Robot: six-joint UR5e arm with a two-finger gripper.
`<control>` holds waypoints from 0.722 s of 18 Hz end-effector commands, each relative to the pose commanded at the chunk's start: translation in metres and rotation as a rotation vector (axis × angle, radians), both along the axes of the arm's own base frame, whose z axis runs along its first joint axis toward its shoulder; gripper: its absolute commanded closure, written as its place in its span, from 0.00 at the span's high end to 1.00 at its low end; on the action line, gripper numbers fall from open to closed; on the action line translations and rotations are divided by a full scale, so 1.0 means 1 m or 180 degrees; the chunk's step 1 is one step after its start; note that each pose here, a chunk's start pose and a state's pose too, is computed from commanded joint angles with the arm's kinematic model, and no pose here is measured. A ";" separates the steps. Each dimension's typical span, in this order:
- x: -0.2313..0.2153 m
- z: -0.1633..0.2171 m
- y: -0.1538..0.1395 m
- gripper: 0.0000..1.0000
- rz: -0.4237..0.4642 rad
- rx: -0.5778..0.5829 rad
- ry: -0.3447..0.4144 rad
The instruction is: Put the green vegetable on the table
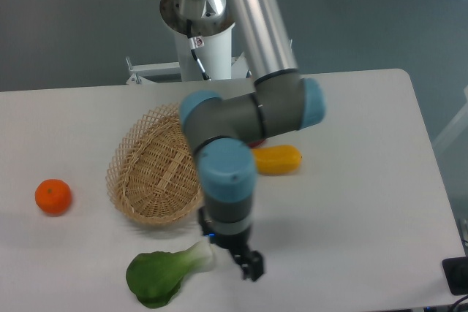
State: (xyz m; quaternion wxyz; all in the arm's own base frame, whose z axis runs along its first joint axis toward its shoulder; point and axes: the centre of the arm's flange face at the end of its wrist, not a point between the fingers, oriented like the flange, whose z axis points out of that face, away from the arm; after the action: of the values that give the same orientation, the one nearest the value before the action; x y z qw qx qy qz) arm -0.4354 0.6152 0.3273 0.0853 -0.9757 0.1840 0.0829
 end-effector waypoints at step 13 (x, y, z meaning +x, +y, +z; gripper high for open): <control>-0.096 0.013 -0.075 1.00 -0.0051 -0.0151 0.0035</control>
State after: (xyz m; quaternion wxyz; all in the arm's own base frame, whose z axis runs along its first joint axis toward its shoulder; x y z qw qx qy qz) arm -0.5317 0.5404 0.3402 0.0618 -0.9755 0.1941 0.0832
